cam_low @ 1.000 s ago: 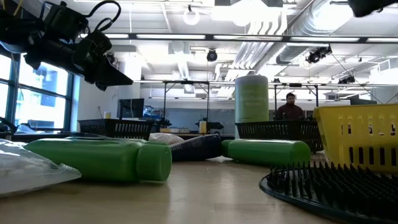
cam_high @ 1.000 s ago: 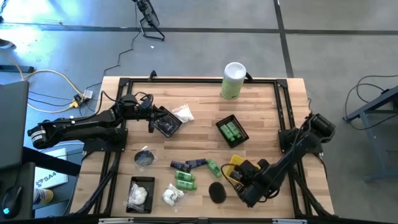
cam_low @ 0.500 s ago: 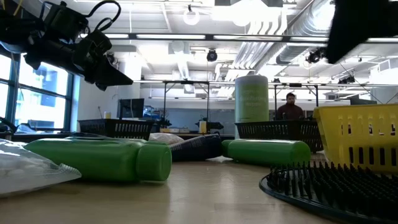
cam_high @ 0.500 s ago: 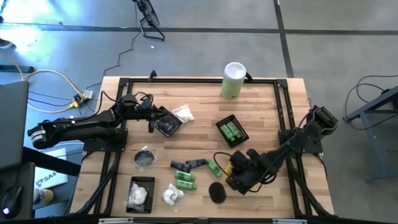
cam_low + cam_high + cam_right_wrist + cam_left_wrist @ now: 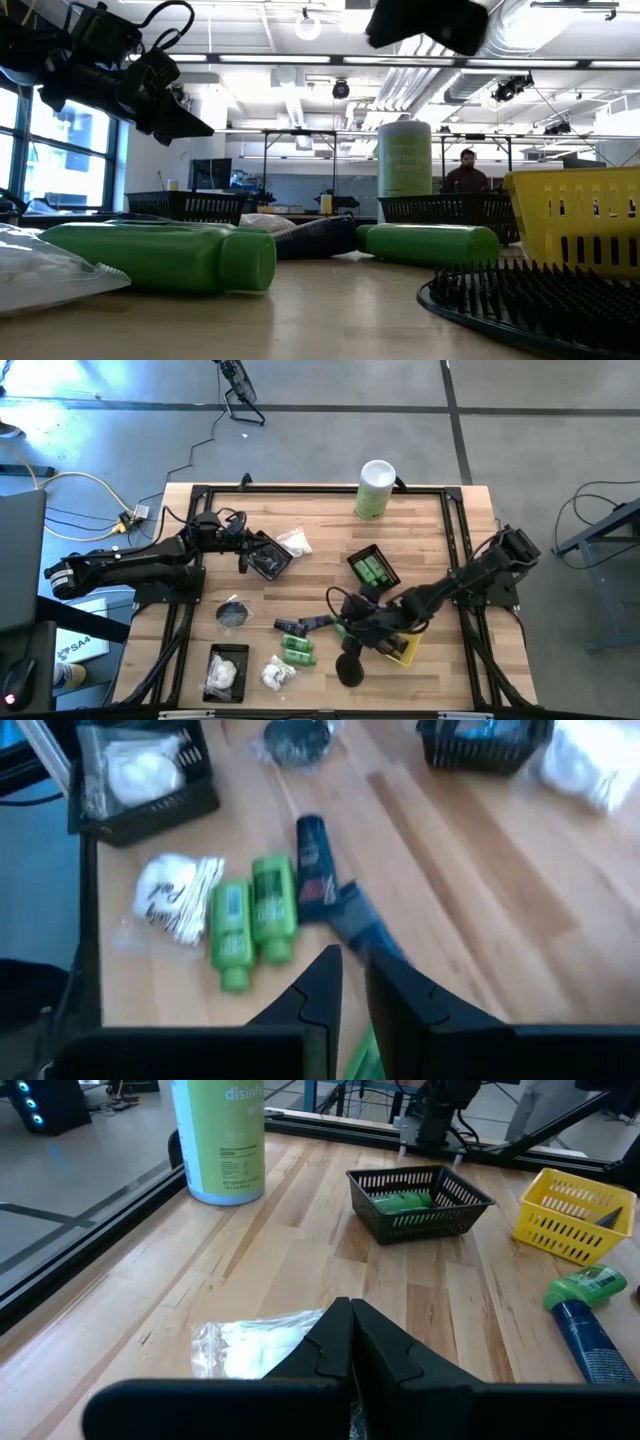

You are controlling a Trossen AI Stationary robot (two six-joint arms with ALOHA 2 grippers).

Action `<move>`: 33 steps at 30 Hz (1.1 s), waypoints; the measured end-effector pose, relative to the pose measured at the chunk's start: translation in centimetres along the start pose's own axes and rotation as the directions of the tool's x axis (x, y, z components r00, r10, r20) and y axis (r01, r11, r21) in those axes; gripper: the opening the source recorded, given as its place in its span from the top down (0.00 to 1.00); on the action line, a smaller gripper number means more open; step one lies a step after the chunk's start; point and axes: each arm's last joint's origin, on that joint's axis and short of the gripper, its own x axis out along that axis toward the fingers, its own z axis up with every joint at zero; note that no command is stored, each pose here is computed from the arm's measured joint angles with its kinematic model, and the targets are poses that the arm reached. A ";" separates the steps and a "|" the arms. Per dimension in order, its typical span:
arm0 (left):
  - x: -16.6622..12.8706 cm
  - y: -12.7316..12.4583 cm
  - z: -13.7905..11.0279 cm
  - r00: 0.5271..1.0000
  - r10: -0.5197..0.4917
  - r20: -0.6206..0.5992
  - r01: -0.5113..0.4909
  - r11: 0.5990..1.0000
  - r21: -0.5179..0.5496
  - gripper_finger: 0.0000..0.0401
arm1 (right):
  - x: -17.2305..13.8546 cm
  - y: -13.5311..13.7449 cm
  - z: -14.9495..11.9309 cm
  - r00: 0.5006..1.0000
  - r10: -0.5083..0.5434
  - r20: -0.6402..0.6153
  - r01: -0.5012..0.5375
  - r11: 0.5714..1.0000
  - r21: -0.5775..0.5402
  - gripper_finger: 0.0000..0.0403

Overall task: Pick & Place Travel size toiletries
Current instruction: Put the shaving cream tube into the yellow bin

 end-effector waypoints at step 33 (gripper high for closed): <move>0.0 0.0 0.0 1.000 0.000 -0.001 0.000 1.000 0.000 1.00 | 3.3 -1.7 1.1 1.000 -0.011 -0.019 0.008 0.988 -0.152 0.45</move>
